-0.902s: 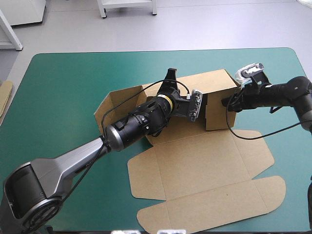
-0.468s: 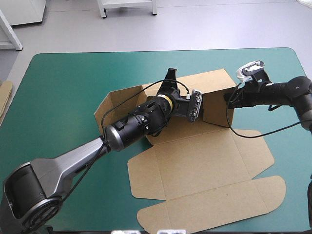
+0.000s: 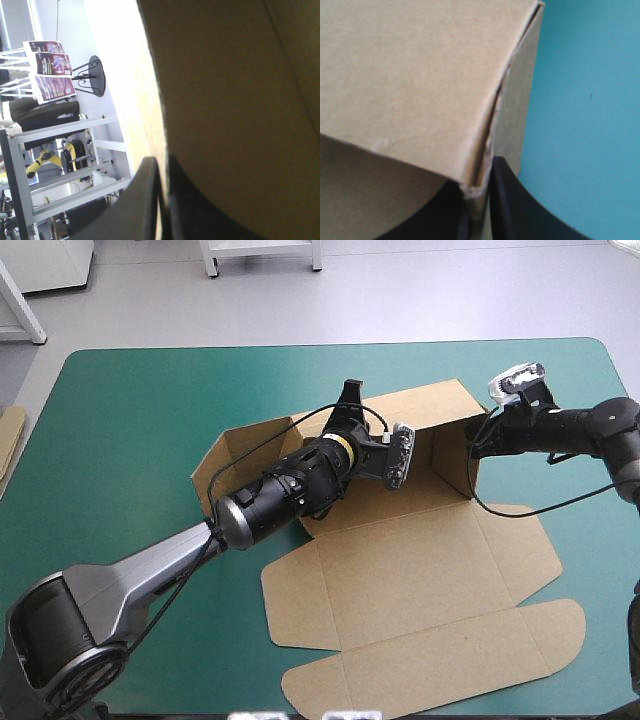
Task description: Fold the box
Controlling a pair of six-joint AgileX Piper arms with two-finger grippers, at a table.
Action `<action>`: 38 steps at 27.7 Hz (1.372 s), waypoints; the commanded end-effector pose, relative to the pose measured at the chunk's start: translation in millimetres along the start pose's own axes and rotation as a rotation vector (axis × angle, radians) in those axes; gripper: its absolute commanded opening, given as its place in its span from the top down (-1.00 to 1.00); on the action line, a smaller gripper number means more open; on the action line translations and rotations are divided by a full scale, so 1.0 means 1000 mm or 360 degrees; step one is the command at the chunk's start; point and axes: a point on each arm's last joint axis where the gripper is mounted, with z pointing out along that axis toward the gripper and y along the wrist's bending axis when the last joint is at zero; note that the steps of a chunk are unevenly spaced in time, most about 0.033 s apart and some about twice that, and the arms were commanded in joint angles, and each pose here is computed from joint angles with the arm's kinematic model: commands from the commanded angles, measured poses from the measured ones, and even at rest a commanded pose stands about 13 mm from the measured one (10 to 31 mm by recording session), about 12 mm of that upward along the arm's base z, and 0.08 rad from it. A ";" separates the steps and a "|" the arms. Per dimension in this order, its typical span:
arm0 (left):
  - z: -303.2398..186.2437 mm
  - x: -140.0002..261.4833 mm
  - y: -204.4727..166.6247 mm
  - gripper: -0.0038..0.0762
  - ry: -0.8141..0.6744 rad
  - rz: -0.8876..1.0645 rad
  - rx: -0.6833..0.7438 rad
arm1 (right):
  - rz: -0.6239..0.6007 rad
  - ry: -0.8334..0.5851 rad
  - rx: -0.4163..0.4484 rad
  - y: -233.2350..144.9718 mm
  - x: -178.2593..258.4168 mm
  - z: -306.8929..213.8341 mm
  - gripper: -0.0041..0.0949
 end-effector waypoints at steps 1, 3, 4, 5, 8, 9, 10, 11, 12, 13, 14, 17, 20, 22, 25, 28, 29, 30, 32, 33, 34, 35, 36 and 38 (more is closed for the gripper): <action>-0.021 -0.012 0.018 0.92 -0.0197 -0.0054 -0.0153 | -0.0016 -0.0112 -0.0173 0.019 -0.015 -0.010 0.95; -0.021 -0.012 0.018 0.91 -0.0194 -0.0054 -0.0152 | -0.0023 -0.0104 -0.0172 0.019 -0.015 -0.010 0.95; -0.021 -0.012 0.018 0.86 -0.0194 -0.0054 -0.0152 | -0.0015 -0.0104 -0.0172 0.019 -0.015 -0.010 0.95; -0.021 -0.012 0.019 0.80 -0.0197 -0.0063 -0.0153 | -0.0001 -0.0100 -0.0171 0.019 -0.015 -0.010 0.95; -0.026 -0.012 0.021 0.40 -0.0212 -0.0148 -0.0159 | 0.0025 -0.0094 -0.0170 0.019 -0.015 -0.010 0.95; -0.027 -0.013 0.021 0.27 -0.0216 -0.0159 -0.0161 | 0.0025 -0.0093 -0.0170 0.019 -0.015 -0.010 0.95; -0.031 -0.014 0.022 0.10 -0.0228 -0.0173 -0.0165 | 0.0025 -0.0095 -0.0167 0.019 -0.015 -0.010 0.95; -0.035 -0.016 0.023 0.00 -0.0242 -0.0180 -0.0172 | 0.0025 -0.0095 -0.0167 0.019 -0.015 -0.010 0.95; -0.037 -0.020 0.022 -0.07 -0.0261 -0.0184 -0.0173 | 0.0023 -0.0094 -0.0162 0.019 -0.015 -0.010 0.95; -0.043 -0.023 0.023 -0.14 -0.0287 -0.0200 -0.0181 | 0.0022 -0.0096 -0.0152 0.018 -0.015 -0.010 0.95; -0.047 -0.027 0.022 -0.16 -0.0309 -0.0193 -0.0184 | 0.0026 -0.0095 -0.0145 0.018 -0.015 -0.010 0.95; -0.064 -0.039 0.021 -0.16 -0.0398 -0.0246 -0.0156 | 0.0056 -0.0073 -0.0108 0.016 -0.013 -0.010 0.95; -0.080 -0.047 0.020 -0.15 -0.0508 -0.0385 -0.0085 | 0.0083 -0.0046 -0.0073 0.014 -0.012 -0.010 0.95; -0.092 -0.047 0.022 -0.15 -0.0589 -0.0523 -0.0035 | 0.0076 -0.0036 -0.0060 0.013 -0.011 -0.010 0.95; -0.110 -0.041 0.035 -0.15 -0.0683 -0.0727 -0.0026 | 0.0083 -0.0047 -0.0046 0.012 -0.012 -0.010 0.95; -0.120 -0.018 0.057 -0.15 -0.0692 -0.1021 -0.0097 | 0.0127 -0.0063 -0.0022 0.011 -0.013 -0.010 0.95; -0.120 -0.005 0.065 -0.15 -0.0661 -0.1115 -0.0134 | 0.0131 -0.0064 -0.0020 0.011 -0.013 -0.010 0.95; -0.120 0.007 0.071 -0.15 -0.0627 -0.1193 -0.0163 | 0.0132 -0.0064 -0.0020 0.011 -0.013 -0.010 0.95; -0.119 0.052 0.090 -0.15 -0.0467 -0.1421 -0.0261 | 0.0128 -0.0058 -0.0020 0.011 -0.013 -0.010 0.95; -0.119 0.069 0.094 -0.15 -0.0408 -0.1494 -0.0293 | 0.0128 -0.0057 -0.0023 0.011 -0.013 -0.010 0.95; -0.119 0.087 0.097 -0.15 -0.0346 -0.1572 -0.0324 | 0.0128 -0.0057 -0.0023 0.011 -0.013 -0.010 0.95; -0.121 0.104 0.100 -0.15 -0.0296 -0.1650 -0.0350 | 0.0128 -0.0057 -0.0023 0.011 -0.013 -0.010 0.95; -0.122 0.137 0.102 -0.15 -0.0193 -0.1817 -0.0374 | 0.0128 -0.0057 -0.0023 0.011 -0.013 -0.010 0.95; -0.124 0.183 0.099 -0.15 -0.0044 -0.2077 -0.0370 | 0.0143 -0.0059 -0.0023 0.011 -0.013 -0.011 0.95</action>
